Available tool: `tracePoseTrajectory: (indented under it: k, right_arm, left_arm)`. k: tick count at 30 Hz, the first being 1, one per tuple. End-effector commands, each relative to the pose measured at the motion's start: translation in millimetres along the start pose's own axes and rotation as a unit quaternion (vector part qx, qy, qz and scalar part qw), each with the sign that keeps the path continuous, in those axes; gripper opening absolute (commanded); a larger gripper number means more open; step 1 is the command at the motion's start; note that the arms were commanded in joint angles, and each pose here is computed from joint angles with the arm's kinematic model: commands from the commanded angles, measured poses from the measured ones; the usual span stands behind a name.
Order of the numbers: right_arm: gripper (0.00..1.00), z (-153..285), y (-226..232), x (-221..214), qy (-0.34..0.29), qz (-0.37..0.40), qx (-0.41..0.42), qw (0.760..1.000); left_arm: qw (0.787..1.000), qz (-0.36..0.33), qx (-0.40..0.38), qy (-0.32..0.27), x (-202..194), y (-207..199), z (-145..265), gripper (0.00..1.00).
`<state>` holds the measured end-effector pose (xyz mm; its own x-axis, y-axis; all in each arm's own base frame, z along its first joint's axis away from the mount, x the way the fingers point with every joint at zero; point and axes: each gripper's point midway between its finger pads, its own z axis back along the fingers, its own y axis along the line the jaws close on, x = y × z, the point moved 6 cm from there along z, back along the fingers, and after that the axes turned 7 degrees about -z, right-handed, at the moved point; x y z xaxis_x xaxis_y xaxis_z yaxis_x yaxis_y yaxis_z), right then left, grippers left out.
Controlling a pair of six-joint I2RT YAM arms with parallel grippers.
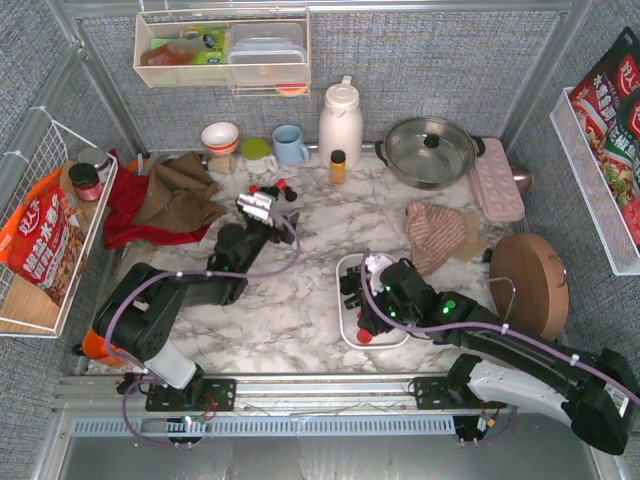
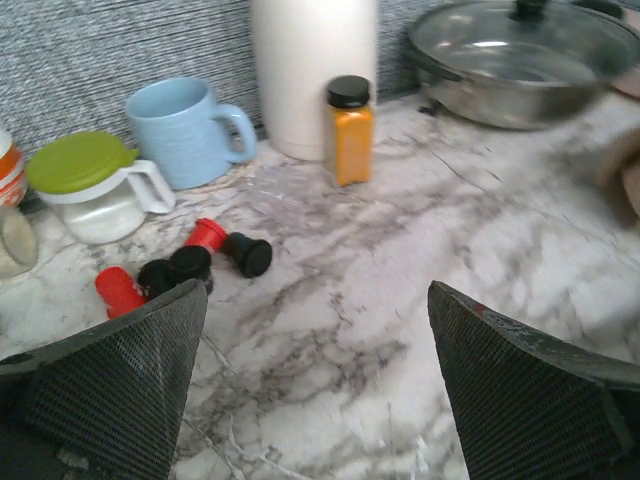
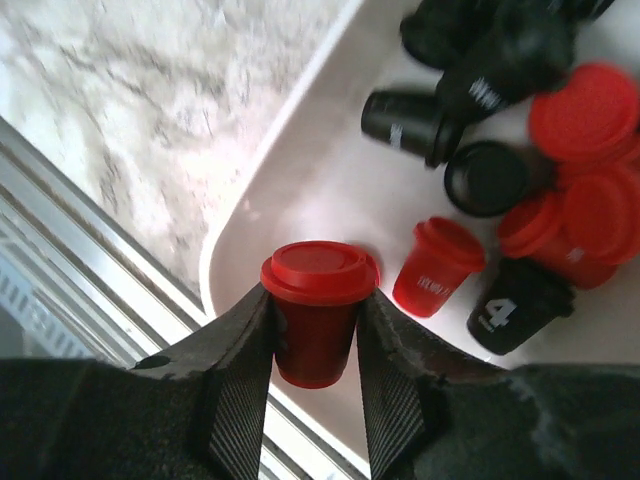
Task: Mix the coffee capsules in the storage basket
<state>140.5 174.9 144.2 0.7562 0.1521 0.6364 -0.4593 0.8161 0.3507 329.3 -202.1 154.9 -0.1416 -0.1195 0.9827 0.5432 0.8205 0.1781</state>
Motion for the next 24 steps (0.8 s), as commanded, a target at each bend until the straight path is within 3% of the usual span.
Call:
tracePoseTrajectory:
  k: [1,7,12,17,24]
  right_arm:
    - [0.42,-8,-1,-23,0.041,0.0,0.018,0.999]
    - [0.6,-15,0,-16,0.02,0.016,0.024,0.999]
    - [0.65,-8,0,1,-0.011,0.038,0.009,0.999]
    - [0.65,4,-12,14,-0.045,0.065,-0.047,0.996]
    - [0.67,16,-27,22,-0.117,0.07,-0.091,0.986]
  left_arm:
    - [0.987,0.067,0.102,0.106,-10,30,-21,0.99]
    - [0.953,0.048,0.121,0.275,-41,44,-49,0.99]
    - [0.926,0.047,0.135,0.35,-63,48,-68,0.99]
    - [0.91,0.053,0.161,0.378,-82,56,-81,0.99]
    - [0.906,0.062,0.177,0.38,-88,72,-99,0.95]
